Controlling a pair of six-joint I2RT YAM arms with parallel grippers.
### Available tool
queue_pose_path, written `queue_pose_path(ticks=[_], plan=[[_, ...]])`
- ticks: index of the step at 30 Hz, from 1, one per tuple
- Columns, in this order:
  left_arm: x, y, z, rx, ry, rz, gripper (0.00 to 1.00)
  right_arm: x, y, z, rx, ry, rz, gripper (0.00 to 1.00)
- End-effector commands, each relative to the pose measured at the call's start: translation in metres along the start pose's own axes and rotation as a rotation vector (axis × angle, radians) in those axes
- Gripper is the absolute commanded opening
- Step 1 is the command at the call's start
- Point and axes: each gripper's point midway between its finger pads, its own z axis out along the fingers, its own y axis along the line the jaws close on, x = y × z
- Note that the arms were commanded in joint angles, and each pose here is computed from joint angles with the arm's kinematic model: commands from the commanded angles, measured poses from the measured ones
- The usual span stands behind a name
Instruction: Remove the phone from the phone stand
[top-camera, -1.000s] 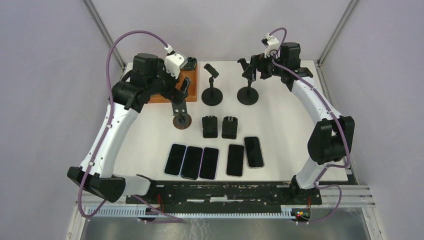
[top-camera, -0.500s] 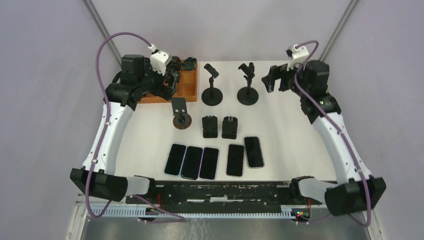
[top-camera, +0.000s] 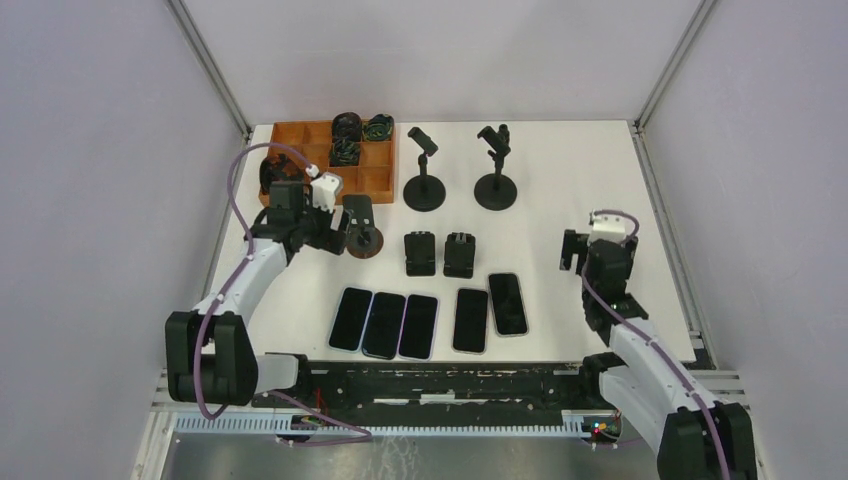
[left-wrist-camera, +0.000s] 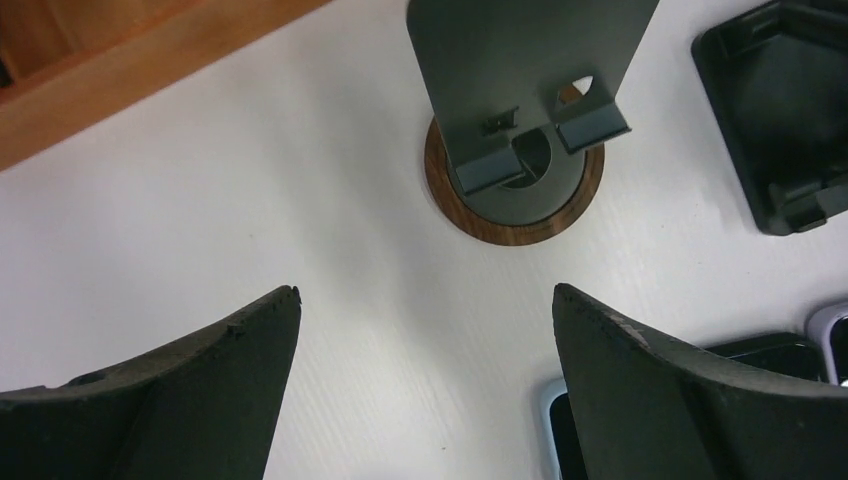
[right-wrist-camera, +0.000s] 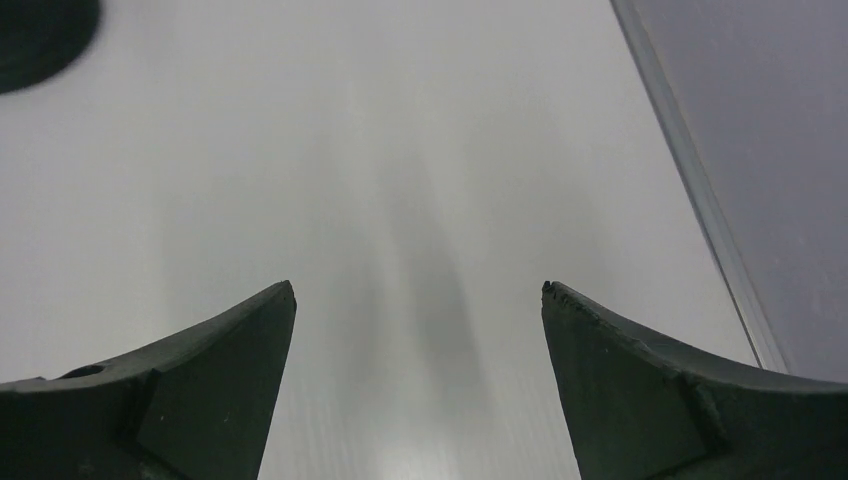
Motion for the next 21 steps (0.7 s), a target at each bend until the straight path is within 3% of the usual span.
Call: queue_pose_path(ticks=[1, 13, 21], plan=[[-0.026, 0.01, 0.008, -0.032, -0.201, 0.078, 1.0, -0.013, -0.05, -0.008, 0.264, -0.237, 0.019, 0.98], [-0.019, 0.07, 0.028, -0.212, -0.43, -0.145, 1.0, 0.042, -0.069, 0.0, 0.412, -0.215, 0.072, 0.98], [0.002, 0.06, 0.044, -0.157, -0.464, -0.193, 1.0, 0.057, -0.075, -0.002, 0.451, -0.204, 0.104, 0.98]])
